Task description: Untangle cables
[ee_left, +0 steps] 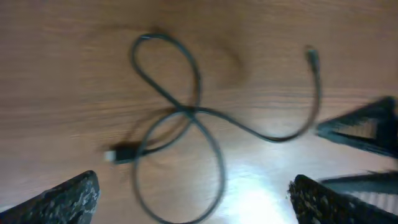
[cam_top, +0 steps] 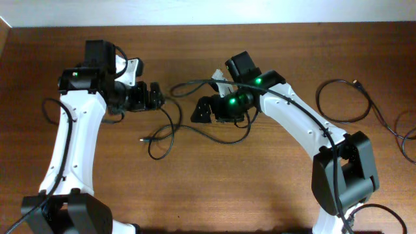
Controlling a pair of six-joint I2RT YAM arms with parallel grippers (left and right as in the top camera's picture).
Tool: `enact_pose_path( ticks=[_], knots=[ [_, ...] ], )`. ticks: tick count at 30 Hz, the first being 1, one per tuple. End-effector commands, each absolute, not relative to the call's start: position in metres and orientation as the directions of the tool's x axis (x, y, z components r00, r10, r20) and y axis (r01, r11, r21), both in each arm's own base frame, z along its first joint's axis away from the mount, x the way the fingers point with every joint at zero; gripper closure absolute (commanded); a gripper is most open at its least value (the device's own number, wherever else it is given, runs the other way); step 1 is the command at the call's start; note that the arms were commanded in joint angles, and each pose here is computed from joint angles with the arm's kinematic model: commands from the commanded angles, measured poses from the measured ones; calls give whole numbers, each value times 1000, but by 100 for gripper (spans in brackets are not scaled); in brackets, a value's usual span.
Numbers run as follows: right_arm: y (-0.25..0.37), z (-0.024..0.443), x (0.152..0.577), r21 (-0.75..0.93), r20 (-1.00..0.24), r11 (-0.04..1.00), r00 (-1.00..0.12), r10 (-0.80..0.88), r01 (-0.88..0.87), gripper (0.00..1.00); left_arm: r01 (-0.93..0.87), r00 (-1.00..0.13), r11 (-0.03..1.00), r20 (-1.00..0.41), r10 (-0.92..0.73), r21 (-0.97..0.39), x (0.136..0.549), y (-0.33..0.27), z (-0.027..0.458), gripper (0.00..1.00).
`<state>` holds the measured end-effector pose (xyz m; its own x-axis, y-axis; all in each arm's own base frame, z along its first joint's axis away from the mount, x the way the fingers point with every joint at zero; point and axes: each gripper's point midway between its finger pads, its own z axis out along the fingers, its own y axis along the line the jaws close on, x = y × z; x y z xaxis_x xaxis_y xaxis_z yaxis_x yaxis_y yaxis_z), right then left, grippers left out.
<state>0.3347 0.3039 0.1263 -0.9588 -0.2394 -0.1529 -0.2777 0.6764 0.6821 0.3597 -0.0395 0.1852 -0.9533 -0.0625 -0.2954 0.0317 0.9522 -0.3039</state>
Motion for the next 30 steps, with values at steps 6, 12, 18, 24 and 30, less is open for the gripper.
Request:
enact_pose_path(
  ticks=[6, 12, 18, 24, 30],
  knots=[
    [375, 122, 305, 610, -251, 696, -925, -284, -379, 0, -521, -835, 800, -370, -406, 297, 326, 107, 196, 1],
    [413, 68, 298, 656, -150, 697, -955, -255, -289, 46, -516, -837, 812, -362, -410, 272, 327, 103, 194, 1],
    [381, 114, 341, 673, -259, 670, -948, -184, -314, 96, -516, -837, 812, -363, -410, 272, 327, 103, 195, 1],
    [219, 356, 427, 572, -737, 671, -656, 166, -473, 96, -516, -837, 812, -362, -410, 272, 327, 103, 194, 1],
    [-84, 484, 407, 112, -987, 959, -84, 138, 259, 96, -516, -837, 812, -362, -410, 272, 327, 103, 194, 1]
  ],
)
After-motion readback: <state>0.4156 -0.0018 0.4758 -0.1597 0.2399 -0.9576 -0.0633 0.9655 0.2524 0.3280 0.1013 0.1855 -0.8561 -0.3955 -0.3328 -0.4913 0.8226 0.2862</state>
